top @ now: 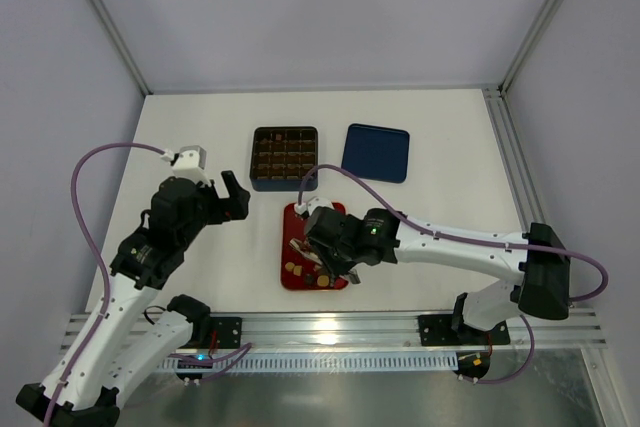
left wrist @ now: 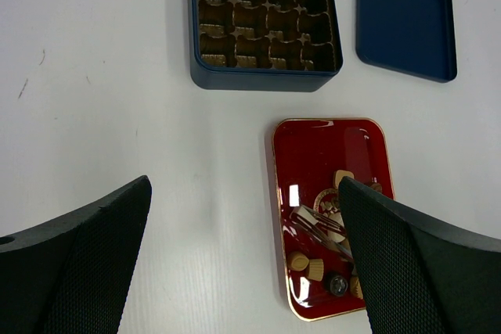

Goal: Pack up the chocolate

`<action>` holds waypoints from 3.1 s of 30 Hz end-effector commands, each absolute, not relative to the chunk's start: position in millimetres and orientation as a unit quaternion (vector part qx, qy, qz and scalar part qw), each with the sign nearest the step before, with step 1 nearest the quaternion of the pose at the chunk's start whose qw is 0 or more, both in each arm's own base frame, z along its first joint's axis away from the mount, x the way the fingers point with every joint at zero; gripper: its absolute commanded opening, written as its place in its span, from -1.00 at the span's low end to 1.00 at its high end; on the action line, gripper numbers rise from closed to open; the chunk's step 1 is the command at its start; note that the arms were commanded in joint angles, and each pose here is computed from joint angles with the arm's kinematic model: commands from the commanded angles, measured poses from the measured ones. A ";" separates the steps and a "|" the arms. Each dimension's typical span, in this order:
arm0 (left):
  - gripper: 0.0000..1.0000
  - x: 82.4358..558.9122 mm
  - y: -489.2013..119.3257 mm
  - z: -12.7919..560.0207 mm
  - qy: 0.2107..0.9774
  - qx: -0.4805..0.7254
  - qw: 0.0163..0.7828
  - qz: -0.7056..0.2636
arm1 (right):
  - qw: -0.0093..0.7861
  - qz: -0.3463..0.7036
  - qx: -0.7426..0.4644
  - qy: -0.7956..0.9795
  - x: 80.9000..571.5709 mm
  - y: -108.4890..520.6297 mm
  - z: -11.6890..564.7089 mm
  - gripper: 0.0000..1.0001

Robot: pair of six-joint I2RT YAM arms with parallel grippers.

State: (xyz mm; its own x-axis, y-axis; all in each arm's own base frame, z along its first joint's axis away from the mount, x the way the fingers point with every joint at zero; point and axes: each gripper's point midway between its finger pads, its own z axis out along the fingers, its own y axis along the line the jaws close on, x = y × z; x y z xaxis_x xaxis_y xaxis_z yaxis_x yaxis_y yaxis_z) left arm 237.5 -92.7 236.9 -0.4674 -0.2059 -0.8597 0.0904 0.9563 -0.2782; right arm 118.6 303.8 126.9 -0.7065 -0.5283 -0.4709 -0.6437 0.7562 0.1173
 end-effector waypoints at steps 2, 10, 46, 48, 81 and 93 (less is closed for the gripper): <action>1.00 237.3 -92.8 249.5 0.833 -0.040 0.531 -0.153 | 0.237 0.147 -0.304 0.911 128.3 312.0 147.7 -0.49; 0.99 237.2 -93.2 249.5 0.833 -0.040 0.530 -0.155 | 0.272 0.160 -0.282 0.906 149.3 305.3 190.0 -0.52; 0.99 238.2 -90.1 250.8 0.831 -0.039 0.535 -0.146 | 0.369 0.097 -0.125 0.916 402.0 313.1 197.9 -0.51; 0.99 238.3 -90.5 250.5 0.832 -0.039 0.534 -0.146 | 0.367 0.095 -0.124 0.917 402.4 313.1 194.3 -0.51; 0.99 239.1 -92.3 250.9 0.833 -0.036 0.532 -0.149 | 0.383 0.124 -0.130 0.906 368.2 301.8 235.2 -0.14; 1.00 233.1 -89.6 258.0 0.836 -0.032 0.528 -0.145 | 0.325 0.170 -0.168 0.915 216.4 270.5 198.6 -0.15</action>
